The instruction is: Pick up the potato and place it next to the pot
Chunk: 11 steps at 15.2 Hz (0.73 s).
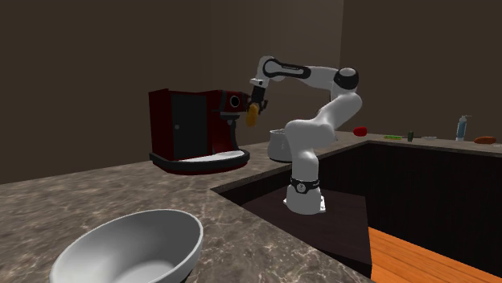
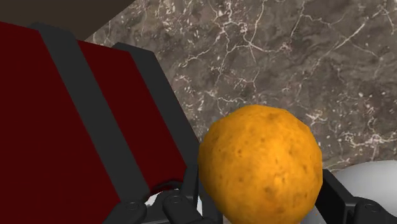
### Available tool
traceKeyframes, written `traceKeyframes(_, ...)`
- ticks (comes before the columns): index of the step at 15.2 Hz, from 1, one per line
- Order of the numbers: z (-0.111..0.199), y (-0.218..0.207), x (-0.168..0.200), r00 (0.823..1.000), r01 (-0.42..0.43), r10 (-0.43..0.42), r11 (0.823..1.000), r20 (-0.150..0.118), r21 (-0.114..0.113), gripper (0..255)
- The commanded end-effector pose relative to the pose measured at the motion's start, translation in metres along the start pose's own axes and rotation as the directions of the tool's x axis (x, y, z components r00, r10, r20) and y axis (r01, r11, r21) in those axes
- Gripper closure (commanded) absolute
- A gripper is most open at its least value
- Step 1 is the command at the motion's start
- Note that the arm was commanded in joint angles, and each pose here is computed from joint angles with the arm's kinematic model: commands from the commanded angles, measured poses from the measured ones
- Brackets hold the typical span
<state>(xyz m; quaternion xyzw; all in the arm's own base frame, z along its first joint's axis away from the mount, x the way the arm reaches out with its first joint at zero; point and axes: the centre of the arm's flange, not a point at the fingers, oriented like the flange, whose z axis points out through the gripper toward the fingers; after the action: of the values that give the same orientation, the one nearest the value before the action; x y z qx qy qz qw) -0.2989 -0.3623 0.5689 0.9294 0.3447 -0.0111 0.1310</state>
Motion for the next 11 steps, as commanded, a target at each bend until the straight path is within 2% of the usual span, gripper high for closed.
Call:
traceKeyframes(1, 0.006, 0.025, -0.003, 1.000, 0.000, 0.000, 1.000, 0.001, 0.000, 255)
traceKeyframes(4, 0.016, 0.061, -0.010, 1.000, 0.000, 0.000, 1.000, 0.001, 0.000, 255)
traceKeyframes(11, 0.051, 0.053, -0.006, 1.000, 0.000, 0.000, 1.000, 0.001, 0.000, 255)
